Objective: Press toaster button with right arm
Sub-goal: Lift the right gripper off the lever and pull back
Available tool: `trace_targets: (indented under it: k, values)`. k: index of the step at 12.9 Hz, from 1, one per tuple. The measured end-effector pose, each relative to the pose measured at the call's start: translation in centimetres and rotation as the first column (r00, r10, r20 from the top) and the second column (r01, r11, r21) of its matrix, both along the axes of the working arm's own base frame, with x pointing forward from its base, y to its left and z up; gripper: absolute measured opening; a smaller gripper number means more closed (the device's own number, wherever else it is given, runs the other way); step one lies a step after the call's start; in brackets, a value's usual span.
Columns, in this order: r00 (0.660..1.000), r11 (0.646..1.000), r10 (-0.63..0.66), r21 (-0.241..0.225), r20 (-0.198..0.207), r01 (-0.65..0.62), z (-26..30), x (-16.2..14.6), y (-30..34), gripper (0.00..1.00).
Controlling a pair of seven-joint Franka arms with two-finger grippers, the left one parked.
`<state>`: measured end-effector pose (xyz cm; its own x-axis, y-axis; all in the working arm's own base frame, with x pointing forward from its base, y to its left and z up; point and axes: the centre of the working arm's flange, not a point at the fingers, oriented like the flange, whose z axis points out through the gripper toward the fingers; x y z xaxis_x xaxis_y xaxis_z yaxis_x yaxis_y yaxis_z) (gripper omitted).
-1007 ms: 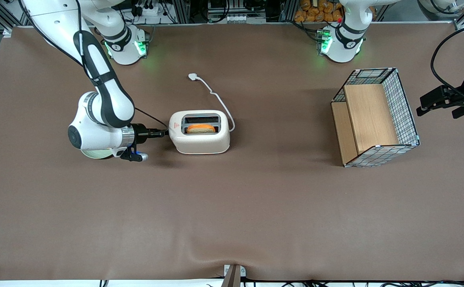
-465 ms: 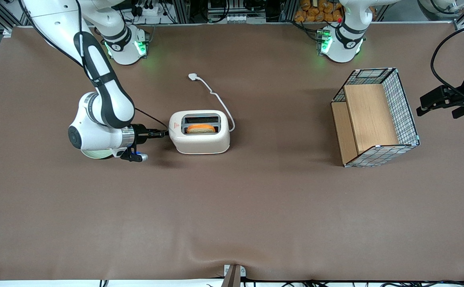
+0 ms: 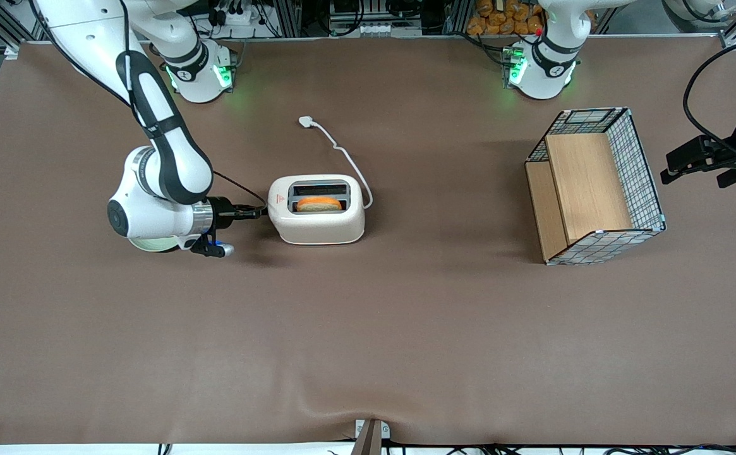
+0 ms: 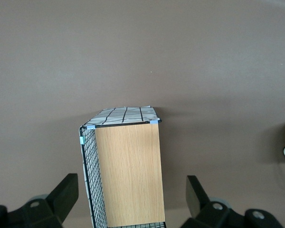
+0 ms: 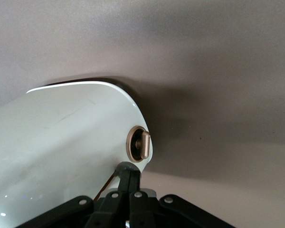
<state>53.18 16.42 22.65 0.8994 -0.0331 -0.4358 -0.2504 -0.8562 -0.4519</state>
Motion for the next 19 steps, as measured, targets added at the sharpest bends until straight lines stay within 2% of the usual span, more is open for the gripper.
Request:
trace_targets:
  k: [4, 7, 9, 10, 13, 15, 18, 19]
  values:
    - [1.0, 1.0, 0.008, 0.023, -0.03, -0.008, 1.1, 0.8, -0.5, 0.01]
    - [0.998, 0.999, 0.002, 0.041, -0.06, 0.0, 4.0, 2.6, -1.6, 0.01]
    - [0.997, 1.0, 0.002, 0.022, -0.071, 0.0, 7.2, 4.5, -2.8, 0.01]
    - [0.998, 1.0, 0.003, 0.004, -0.059, -0.003, 8.7, 5.3, -3.6, 0.08]
    - [1.0, 0.999, 0.004, -0.052, 0.002, -0.004, 11.6, 7.2, -5.8, 0.43]
    - [0.999, 0.994, 0.016, -0.105, 0.042, -0.012, 13.2, 7.9, -7.4, 0.66]
    - [0.992, 0.972, 0.059, -0.235, 0.113, -0.031, 16.8, 8.4, -11.1, 0.99]
    - [0.986, 0.957, 0.083, -0.286, 0.144, -0.039, 18.6, 8.4, -12.6, 1.0]
